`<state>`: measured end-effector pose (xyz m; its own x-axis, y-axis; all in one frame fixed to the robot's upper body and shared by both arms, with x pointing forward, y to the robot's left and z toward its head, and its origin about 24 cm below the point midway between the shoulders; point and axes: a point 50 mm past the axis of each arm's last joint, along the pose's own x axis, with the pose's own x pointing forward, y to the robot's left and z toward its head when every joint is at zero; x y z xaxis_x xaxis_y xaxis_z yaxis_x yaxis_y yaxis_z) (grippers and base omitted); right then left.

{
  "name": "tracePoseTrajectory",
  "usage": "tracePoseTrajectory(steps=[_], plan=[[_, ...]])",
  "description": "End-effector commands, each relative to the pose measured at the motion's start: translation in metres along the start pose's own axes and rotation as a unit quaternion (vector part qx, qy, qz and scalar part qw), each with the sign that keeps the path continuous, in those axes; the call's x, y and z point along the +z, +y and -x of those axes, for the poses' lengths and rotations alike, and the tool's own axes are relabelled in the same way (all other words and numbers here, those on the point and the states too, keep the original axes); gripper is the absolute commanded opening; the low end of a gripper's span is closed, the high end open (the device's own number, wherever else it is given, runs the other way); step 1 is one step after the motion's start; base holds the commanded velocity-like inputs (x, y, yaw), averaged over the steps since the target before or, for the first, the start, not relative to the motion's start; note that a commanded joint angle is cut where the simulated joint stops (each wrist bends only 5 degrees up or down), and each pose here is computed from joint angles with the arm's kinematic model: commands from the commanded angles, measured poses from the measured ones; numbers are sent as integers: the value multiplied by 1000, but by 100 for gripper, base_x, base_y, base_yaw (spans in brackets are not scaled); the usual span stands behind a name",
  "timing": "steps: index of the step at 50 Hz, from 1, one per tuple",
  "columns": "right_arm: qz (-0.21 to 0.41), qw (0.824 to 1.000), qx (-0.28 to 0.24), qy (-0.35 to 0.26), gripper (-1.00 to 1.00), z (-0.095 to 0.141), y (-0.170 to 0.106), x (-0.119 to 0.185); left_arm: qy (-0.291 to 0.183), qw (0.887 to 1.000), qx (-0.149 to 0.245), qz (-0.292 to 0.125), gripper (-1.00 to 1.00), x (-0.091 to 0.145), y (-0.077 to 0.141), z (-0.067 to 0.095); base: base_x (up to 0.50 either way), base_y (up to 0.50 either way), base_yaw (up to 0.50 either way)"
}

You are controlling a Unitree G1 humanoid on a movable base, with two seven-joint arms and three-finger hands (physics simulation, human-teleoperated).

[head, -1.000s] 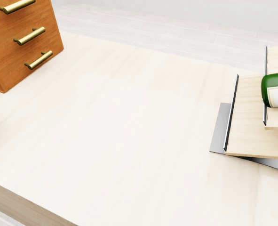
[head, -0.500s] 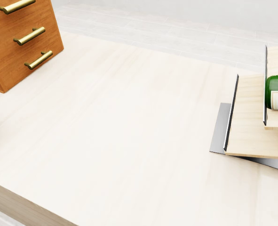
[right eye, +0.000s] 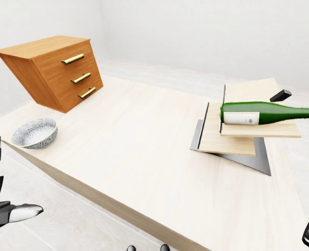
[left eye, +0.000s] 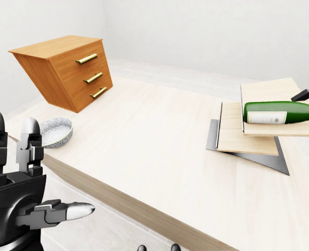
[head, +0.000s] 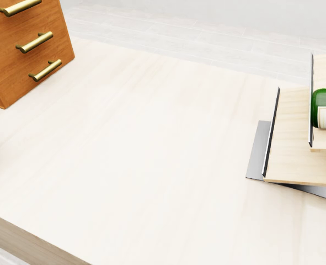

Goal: Put the wine bottle on the wine rack.

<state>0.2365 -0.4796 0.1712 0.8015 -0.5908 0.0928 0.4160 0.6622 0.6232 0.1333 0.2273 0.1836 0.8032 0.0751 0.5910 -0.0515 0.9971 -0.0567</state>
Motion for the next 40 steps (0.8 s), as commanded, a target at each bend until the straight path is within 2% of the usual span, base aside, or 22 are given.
tracePoseTrajectory(steps=[1,3,10,16,22,26,27,36,40], plan=[[10,999,4,-37,100,4,-2,29,-2,1000,0,-1,100,0,1,0,0,0,0],[10,999,5,-42,100,5,-2,32,-3,1000,0,-1,100,1,0,0,0,0,0],[13,994,27,-107,100,10,11,76,-5,1000,0,0,100,2,0,0,0,0,0],[4,988,40,-146,100,16,21,99,-12,1000,-1,0,100,4,-1,-1,0,0,0],[-31,977,54,-203,100,27,40,132,-19,1000,-2,0,100,7,-3,-2,0,0,0],[-53,971,66,-222,100,33,52,143,-22,1000,-3,0,100,8,-3,-2,0,0,0],[-66,966,77,-237,100,37,62,153,-25,1000,-4,1,100,9,-4,-2,0,0,0],[-135,952,108,-251,100,51,94,172,-28,1000,-5,1,100,10,-4,-3,0,0,0],[-145,951,125,-244,100,57,109,172,-33,999,-5,0,100,12,-4,-3,0,0,0]])
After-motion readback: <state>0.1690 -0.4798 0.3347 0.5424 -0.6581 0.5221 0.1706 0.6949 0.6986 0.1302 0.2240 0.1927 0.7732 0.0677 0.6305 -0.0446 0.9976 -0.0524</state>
